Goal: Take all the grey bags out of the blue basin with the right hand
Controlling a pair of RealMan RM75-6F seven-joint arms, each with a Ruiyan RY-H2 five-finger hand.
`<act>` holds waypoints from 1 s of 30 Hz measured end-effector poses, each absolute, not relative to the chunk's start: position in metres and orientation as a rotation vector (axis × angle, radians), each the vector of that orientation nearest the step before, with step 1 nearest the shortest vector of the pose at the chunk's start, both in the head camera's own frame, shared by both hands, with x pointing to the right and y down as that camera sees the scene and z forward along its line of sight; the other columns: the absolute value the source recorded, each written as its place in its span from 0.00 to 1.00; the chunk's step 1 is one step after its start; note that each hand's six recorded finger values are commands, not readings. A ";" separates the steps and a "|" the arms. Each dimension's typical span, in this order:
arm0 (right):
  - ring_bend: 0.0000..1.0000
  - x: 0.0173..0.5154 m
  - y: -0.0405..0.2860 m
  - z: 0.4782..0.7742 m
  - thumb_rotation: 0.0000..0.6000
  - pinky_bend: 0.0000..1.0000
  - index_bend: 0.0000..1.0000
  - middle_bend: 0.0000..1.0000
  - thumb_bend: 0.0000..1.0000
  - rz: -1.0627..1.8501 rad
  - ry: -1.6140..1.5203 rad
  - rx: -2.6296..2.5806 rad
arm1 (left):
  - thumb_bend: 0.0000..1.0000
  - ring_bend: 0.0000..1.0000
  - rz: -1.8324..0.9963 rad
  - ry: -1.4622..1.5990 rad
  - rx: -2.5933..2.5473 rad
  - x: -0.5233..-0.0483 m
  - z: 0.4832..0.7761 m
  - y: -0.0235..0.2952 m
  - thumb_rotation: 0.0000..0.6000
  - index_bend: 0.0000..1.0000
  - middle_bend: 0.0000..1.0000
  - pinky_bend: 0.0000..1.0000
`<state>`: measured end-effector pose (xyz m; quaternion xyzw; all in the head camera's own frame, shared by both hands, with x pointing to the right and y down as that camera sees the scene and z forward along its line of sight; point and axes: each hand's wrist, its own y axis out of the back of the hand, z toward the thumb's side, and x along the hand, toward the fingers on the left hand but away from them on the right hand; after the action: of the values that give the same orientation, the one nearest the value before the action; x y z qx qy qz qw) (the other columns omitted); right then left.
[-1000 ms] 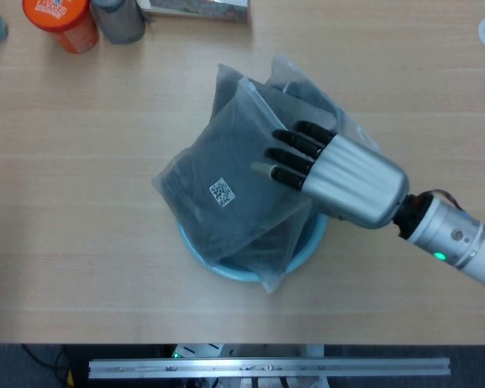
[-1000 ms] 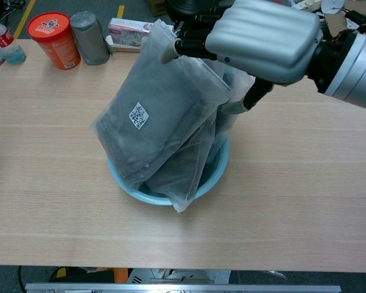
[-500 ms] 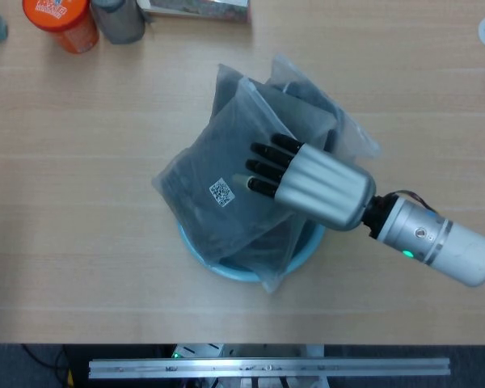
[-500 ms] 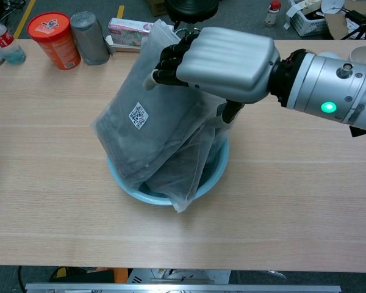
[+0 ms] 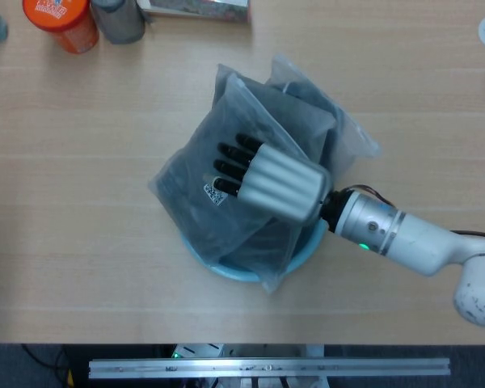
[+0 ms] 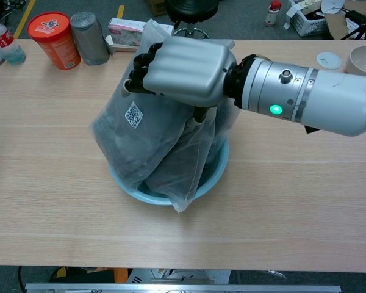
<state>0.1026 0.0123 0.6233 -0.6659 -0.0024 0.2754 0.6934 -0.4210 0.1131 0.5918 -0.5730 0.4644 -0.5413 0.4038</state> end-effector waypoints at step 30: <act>0.76 0.090 -0.033 0.588 1.00 0.84 0.91 0.76 0.45 0.516 -0.327 -1.405 | 0.23 0.24 -1.358 1.191 -1.439 -0.427 0.593 0.108 1.00 0.30 0.28 0.24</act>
<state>0.0905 -0.0332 0.5877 -0.6359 -0.1478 0.2336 0.7206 -0.4273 0.1085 0.5930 -0.5699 0.4718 -0.5378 0.4043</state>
